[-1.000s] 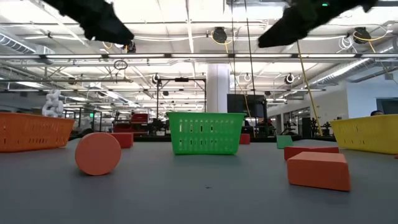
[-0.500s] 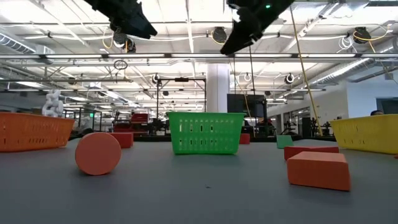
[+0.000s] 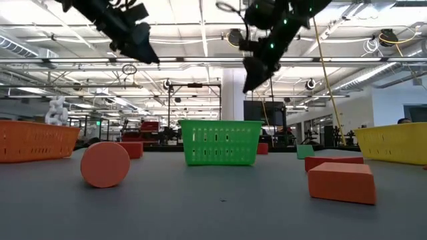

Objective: Sort & place blocks by color
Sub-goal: Put the red block into the yellow bin

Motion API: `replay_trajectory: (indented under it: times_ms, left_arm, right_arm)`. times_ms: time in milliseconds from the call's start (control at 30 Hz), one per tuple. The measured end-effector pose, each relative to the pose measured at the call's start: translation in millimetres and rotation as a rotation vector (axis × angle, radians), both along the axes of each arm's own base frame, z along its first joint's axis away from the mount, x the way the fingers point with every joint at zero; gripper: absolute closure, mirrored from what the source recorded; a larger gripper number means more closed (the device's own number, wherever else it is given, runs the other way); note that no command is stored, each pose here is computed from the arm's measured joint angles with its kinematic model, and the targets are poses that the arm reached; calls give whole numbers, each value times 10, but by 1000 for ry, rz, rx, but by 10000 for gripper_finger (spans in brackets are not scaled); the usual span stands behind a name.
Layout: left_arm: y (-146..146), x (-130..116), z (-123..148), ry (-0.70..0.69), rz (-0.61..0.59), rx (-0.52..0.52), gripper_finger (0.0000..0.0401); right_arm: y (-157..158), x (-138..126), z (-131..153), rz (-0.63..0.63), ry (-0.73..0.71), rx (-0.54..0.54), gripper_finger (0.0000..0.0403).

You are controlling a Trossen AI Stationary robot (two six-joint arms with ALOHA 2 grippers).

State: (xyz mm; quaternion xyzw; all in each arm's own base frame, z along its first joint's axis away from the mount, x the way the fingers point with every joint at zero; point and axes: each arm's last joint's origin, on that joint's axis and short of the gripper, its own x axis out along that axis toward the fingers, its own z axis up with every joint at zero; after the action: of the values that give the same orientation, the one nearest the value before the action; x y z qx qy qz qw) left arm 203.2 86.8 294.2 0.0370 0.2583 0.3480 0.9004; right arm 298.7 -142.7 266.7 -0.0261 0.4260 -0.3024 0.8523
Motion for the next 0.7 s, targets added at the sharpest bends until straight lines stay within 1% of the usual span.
replay_trajectory:
  times_ms: [100,233,333,467,700]
  left_arm:
    - [49,-15,-10,-5,20,9,137]
    - [145,-14,81,-87,50,64,137]
    - [195,-35,103,-135,64,39,137]
    - [204,-58,47,-84,63,7,137]
    - [231,-85,23,-43,69,13,137]
  right_arm:
    - [-129,-50,-115,-64,9,26,152]
    - [-277,-100,-316,-142,36,69,152]
    - [-347,-101,-498,-164,60,84,152]
    - [-380,-72,-704,-186,95,116,152]
    - [-419,-9,-937,-210,133,148,152]
